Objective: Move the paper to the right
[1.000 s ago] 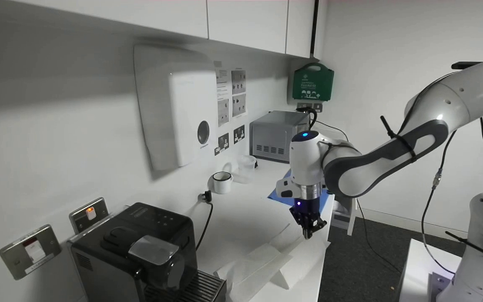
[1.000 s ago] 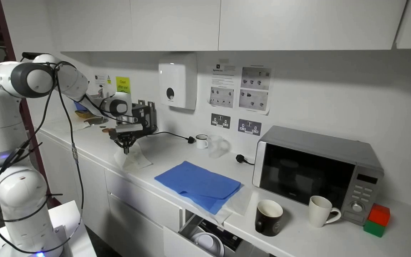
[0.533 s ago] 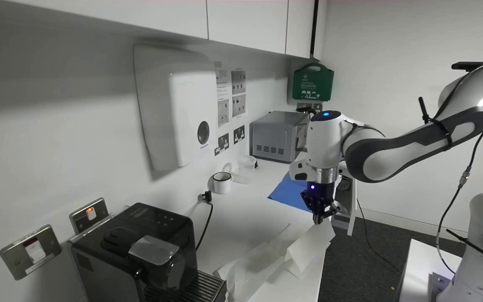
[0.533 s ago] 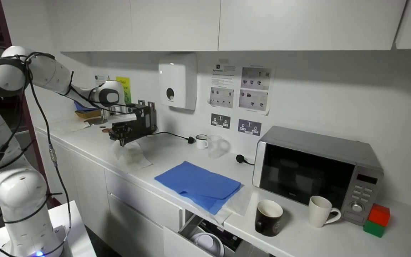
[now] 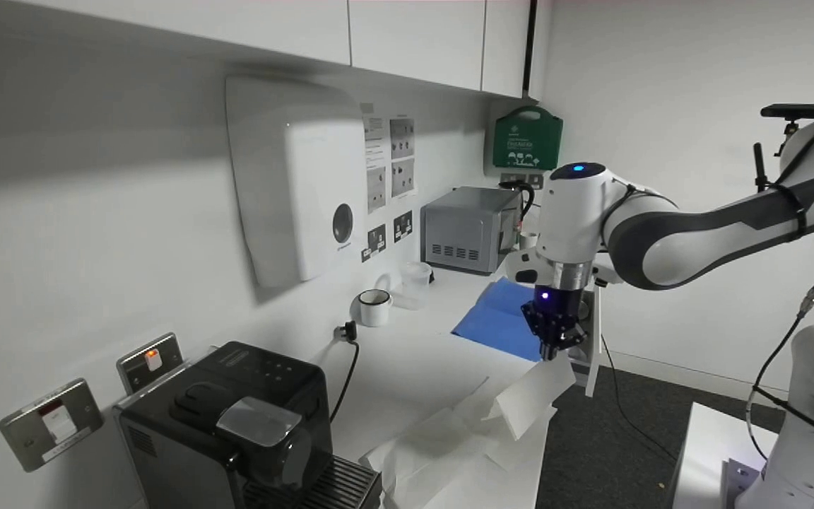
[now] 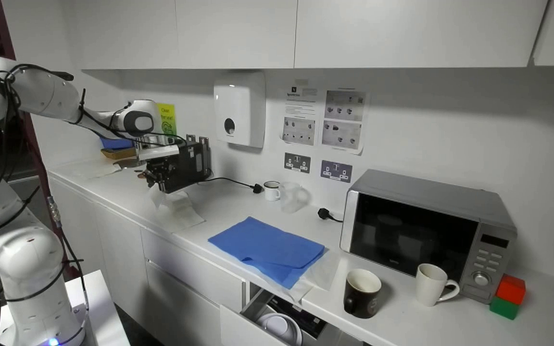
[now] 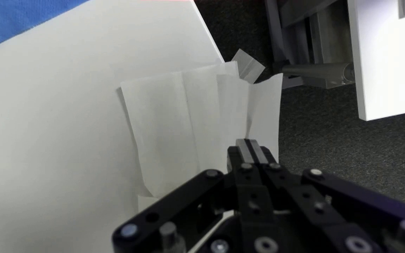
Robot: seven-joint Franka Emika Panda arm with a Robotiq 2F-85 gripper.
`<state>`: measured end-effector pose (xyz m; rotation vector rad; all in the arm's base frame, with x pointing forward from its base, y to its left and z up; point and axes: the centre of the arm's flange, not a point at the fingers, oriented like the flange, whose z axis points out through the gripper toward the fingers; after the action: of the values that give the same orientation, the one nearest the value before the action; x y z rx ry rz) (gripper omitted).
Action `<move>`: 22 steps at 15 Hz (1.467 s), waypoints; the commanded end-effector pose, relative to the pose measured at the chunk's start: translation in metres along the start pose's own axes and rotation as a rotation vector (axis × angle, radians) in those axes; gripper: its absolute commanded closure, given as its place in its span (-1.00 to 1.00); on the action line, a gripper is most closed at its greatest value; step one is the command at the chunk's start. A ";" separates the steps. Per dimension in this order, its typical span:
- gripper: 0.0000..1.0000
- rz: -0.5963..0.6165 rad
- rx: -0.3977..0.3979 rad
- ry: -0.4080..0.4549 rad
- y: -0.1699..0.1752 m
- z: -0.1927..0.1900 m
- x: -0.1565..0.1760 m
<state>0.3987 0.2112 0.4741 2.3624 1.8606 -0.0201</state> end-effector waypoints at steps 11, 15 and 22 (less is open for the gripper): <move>1.00 -0.008 -0.024 0.011 -0.016 -0.013 -0.010; 1.00 0.038 -0.031 0.032 -0.005 -0.010 -0.019; 1.00 0.211 -0.030 0.139 0.024 -0.012 -0.085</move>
<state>0.4031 0.1591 0.4928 2.4913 1.7338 0.0993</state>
